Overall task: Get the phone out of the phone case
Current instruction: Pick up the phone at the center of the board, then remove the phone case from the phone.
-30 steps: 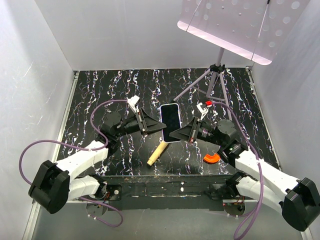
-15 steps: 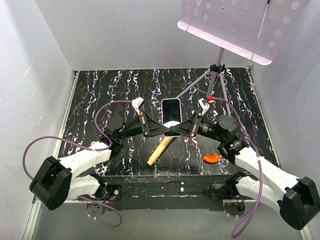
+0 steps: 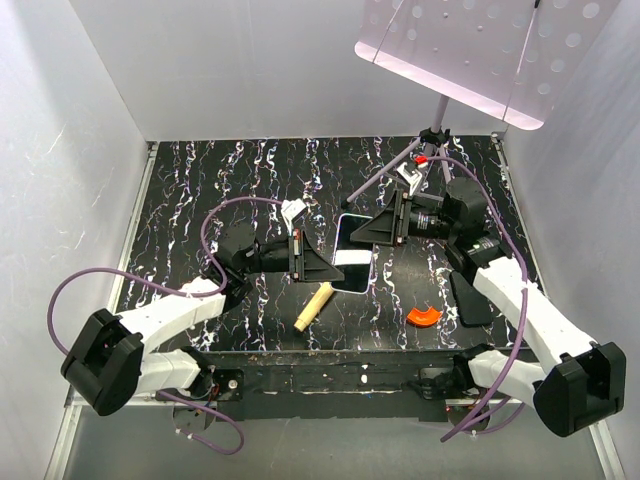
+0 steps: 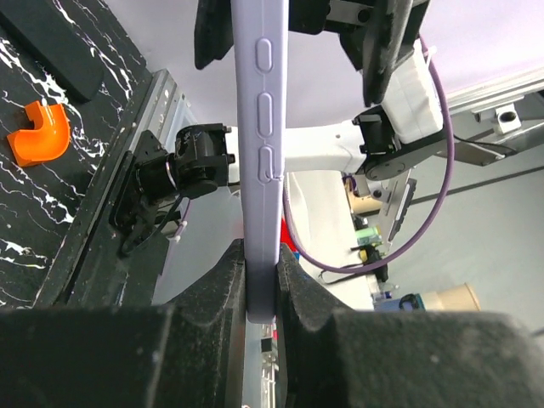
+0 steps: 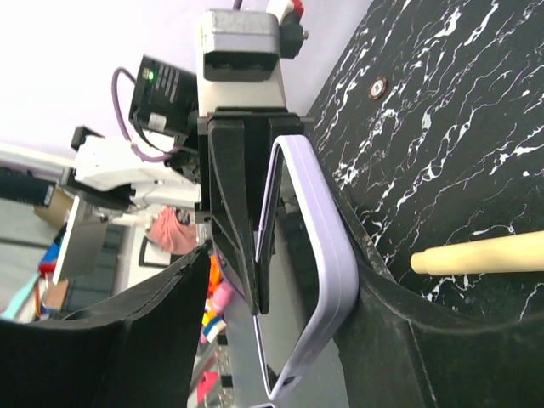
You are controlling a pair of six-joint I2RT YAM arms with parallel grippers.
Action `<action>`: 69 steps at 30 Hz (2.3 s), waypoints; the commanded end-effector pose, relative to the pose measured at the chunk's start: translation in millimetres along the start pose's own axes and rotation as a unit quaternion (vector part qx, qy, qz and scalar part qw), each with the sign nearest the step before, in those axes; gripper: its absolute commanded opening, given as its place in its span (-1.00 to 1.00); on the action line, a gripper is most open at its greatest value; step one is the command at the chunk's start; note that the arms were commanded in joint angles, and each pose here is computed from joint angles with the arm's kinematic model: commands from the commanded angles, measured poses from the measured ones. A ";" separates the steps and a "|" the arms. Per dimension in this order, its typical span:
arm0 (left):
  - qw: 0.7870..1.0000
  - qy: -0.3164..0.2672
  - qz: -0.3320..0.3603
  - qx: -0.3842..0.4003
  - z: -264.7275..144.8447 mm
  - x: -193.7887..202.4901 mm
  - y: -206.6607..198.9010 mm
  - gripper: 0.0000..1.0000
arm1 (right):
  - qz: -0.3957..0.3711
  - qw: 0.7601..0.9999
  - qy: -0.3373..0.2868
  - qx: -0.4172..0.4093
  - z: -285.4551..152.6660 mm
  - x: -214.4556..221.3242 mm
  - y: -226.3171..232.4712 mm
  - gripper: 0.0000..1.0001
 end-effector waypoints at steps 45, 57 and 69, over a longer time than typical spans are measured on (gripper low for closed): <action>0.968 0.080 0.222 0.088 -17.7 25.0 -78.0 -1.00 | -0.003 0.993 -0.042 -0.113 -10.8 -15.0 35.9 -0.97; 0.912 0.095 0.360 0.171 -8.0 15.3 -92.4 -1.00 | 0.004 0.960 -0.022 -0.278 -36.5 -7.7 102.8 -0.97; 0.918 0.061 0.387 0.069 18.6 -33.7 -56.0 -1.00 | 0.026 0.941 -0.046 -0.334 -48.7 -19.3 134.1 -0.97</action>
Point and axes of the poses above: each gripper's point midway between its finger pads, its own z axis out along the fingers, its own y axis along the line the jaws close on, x = y × z, the point moved 3 cm from there along -z, back along the fingers, and after that the axes turned 13 degrees about -z, right-handed, at the moved point
